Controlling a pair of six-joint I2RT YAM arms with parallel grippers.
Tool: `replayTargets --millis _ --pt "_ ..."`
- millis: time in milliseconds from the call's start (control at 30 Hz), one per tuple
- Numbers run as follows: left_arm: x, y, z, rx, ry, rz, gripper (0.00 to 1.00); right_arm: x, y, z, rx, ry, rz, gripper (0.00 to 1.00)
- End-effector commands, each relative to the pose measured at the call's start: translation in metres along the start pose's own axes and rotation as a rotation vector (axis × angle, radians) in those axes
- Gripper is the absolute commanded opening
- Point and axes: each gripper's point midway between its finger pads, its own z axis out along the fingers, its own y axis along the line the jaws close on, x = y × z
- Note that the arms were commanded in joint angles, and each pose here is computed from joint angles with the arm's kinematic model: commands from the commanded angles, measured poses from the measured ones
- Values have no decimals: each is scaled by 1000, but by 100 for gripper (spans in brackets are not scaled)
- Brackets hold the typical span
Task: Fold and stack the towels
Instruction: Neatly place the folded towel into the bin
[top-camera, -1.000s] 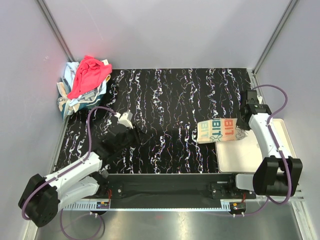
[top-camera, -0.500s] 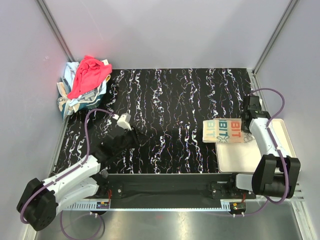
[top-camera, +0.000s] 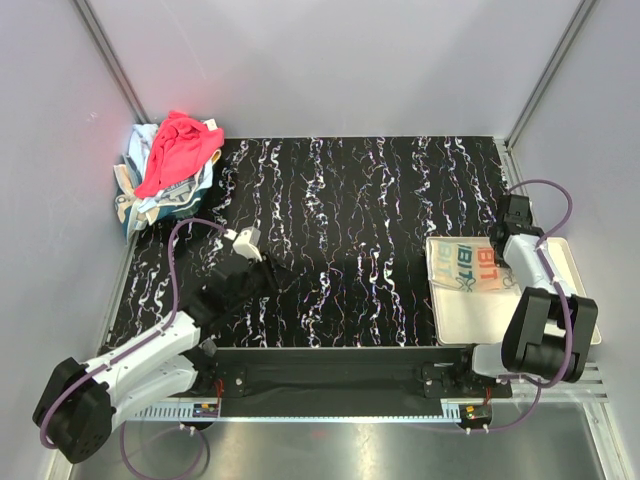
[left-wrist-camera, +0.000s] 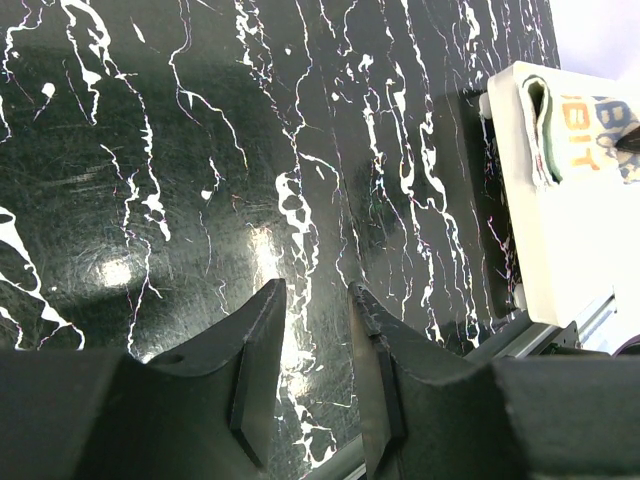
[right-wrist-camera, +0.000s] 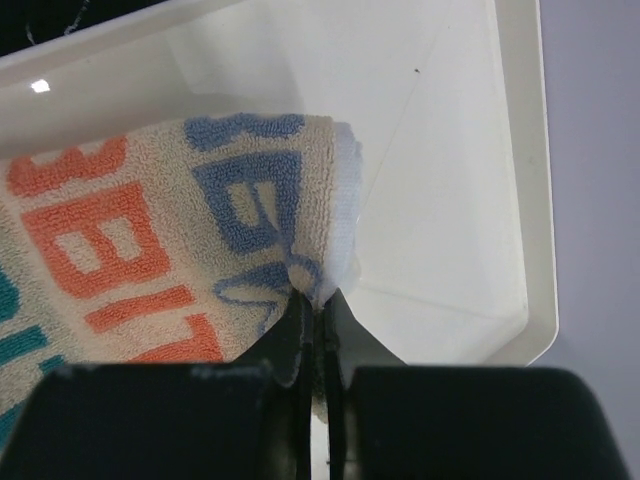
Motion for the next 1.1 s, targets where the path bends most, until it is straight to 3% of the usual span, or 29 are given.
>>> replayTargets --millis 0,400,733,1067 --pt "-12 -6 -1 26 -63 6 36 -12 -18 9 74 -15 2 0" --pt "-10 -7 0 31 -55 2 36 -10 -32 47 140 82 8 0" --pt "-10 -2 1 10 -55 7 36 -43 -45 69 183 57 12 0" --pt "-9 -2 3 6 -49 8 36 -33 -38 86 169 96 51 1"
